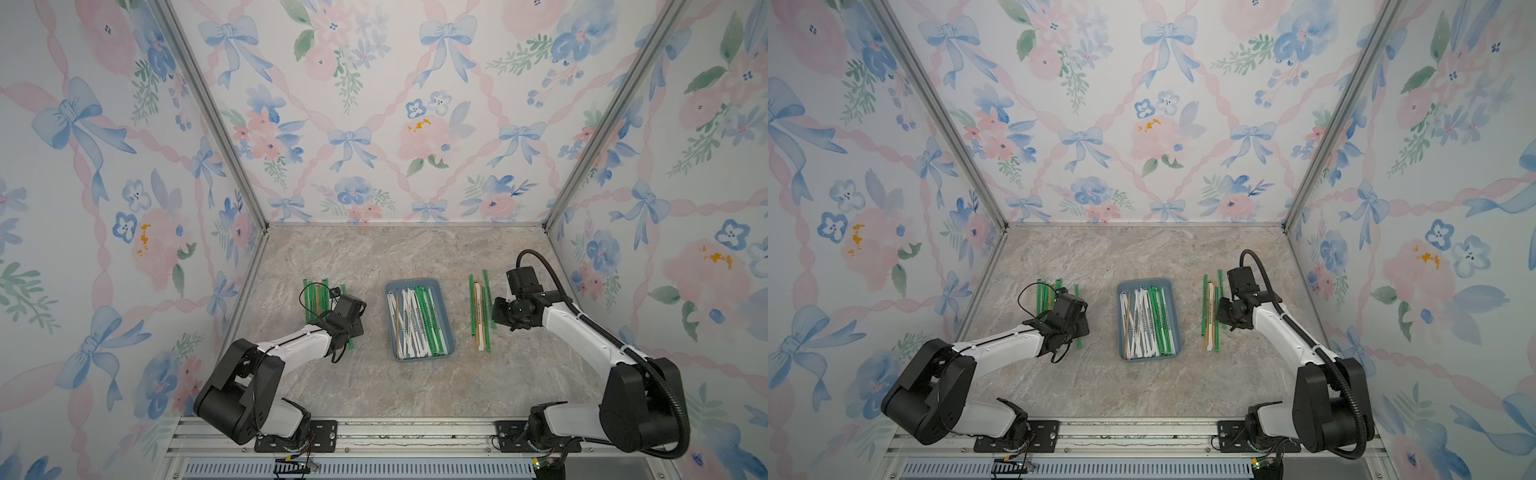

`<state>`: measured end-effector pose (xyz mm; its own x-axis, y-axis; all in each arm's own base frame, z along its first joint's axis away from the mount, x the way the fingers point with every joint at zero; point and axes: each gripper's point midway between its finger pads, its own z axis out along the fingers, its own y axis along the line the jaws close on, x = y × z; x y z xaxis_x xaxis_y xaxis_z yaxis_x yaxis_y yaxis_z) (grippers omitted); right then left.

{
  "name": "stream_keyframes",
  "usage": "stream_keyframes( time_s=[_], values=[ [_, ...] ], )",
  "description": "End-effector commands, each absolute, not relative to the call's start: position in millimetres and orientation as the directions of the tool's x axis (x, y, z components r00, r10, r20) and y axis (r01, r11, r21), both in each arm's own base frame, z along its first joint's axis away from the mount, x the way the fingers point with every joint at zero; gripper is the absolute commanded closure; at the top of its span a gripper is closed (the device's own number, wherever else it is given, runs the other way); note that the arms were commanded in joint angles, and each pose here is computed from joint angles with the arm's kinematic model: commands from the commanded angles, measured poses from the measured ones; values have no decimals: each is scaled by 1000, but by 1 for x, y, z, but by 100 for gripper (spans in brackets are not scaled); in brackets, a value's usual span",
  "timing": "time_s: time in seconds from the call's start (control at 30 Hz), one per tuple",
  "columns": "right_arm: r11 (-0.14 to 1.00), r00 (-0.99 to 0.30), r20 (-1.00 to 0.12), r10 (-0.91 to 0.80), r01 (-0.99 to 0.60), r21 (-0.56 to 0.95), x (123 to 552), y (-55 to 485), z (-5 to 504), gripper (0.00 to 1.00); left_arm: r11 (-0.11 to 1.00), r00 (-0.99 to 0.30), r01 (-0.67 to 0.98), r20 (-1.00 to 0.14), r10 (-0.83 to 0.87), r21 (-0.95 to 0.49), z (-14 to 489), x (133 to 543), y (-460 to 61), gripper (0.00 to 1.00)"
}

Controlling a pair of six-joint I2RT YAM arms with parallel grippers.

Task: Put the straws into the storage box
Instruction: Pick up the straw from the center of the board, then place the straw in the storage box, then pick up the straw from the center of the board.

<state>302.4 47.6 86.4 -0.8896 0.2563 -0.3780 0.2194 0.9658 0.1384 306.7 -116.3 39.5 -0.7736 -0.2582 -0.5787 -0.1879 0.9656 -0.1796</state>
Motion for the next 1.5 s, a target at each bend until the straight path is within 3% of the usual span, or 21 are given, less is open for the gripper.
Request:
stream_keyframes(
  time_s=[0.0, 0.37, 0.67, 0.83, 0.93, 1.47],
  values=[
    [966, -896, -364, 255, 217, 142, 300, 47, 80, 68, 958, -763, -139, -589, -265, -250, 61, 311, -147, 100],
    [966, -901, -353, 253, 215, 144, 300, 47, 75, 68, 914, -779, -7, -570, -260, -406, 95, 294, -248, 100],
    [961, -897, -351, 268, 223, 165, 303, 51, 73, 68, 908, -821, 27, -528, -218, -418, 77, 283, -277, 99],
    [964, -900, -350, 258, 216, 157, 302, 50, 74, 68, 914, -809, 35, -549, -211, -403, 80, 285, -278, 70],
    [965, -900, -352, 255, 215, 151, 302, 49, 74, 68, 917, -797, 36, -566, -213, -397, 84, 286, -275, 57],
    [975, -913, -345, 219, 221, 33, 311, 28, 62, 68, 929, -731, 52, -648, -214, -366, 109, 294, -262, 34]
  ],
)
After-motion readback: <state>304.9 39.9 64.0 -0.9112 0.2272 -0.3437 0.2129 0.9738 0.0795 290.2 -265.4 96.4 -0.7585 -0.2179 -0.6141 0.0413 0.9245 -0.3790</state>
